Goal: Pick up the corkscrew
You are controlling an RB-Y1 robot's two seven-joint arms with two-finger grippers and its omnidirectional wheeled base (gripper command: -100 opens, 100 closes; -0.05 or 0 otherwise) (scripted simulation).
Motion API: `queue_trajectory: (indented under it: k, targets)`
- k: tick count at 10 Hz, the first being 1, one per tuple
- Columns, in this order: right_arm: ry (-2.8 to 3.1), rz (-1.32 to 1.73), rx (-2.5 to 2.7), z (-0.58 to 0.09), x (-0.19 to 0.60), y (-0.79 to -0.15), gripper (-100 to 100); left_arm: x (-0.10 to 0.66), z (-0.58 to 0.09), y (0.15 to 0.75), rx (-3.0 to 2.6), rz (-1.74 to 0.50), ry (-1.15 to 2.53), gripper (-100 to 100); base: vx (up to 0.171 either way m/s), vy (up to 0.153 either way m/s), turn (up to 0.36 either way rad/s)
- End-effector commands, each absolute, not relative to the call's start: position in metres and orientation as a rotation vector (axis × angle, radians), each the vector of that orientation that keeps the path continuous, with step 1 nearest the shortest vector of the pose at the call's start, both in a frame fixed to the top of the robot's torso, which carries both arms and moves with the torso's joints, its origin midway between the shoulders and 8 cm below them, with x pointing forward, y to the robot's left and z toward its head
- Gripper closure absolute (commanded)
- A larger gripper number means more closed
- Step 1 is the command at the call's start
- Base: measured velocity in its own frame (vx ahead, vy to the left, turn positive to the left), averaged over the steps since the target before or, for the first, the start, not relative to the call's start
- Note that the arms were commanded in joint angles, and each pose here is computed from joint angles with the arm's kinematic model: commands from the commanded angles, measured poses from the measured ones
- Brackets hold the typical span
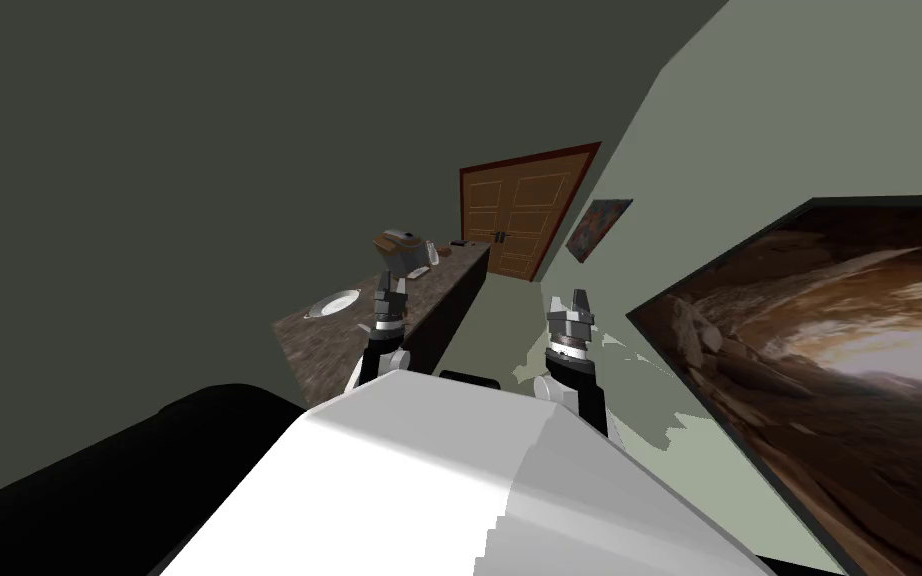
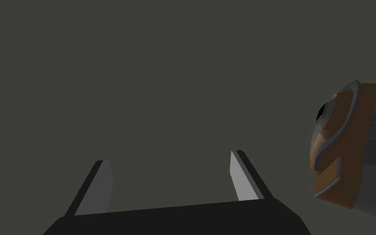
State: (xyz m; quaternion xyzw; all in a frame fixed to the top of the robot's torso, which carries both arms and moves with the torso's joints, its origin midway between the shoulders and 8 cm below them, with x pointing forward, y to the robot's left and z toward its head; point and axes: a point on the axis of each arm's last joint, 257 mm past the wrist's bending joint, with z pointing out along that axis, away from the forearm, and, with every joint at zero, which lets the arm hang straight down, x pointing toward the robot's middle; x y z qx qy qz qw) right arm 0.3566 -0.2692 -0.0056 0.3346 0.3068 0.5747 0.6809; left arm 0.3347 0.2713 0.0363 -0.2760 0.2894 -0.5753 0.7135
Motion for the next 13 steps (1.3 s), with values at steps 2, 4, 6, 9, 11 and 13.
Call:
queue_trajectory:
  k: [2, 4, 6, 9, 11, 13]
  targets:
    - [0.689, 1.290, 0.751, -0.006, 0.357, -0.269, 0, 0.347, 0.016, 0.280, -0.622, -1.244, 0.740, -100, -0.004, -0.037, 0.140]
    - [0.688, 1.290, 0.751, -0.006, 0.357, -0.269, 0, 0.358, -0.004, 0.294, -0.651, -1.205, 0.821, -100, -0.010, -0.069, 0.156]
    - [0.688, 1.290, 0.751, -0.006, 0.357, -0.269, 0, 0.369, -0.029, 0.317, -0.698, -1.147, 0.908, -100, -0.001, -0.081, 0.188]
    - [0.688, 1.290, 0.751, -0.006, 0.357, -0.269, 0, 0.378, -0.054, 0.350, -0.759, -1.075, 0.988, -100, 0.010, -0.067, 0.143]
    - [0.688, 1.290, 0.751, -0.006, 0.357, -0.269, 0, 0.382, -0.068, 0.370, -0.802, -1.030, 1.028, -100, 0.010, -0.064, 0.138]
    - [0.688, 1.290, 0.751, -0.006, 0.357, -0.269, 0, 0.384, -0.081, 0.392, -0.847, -0.984, 1.063, -100, 0.015, -0.050, 0.122]
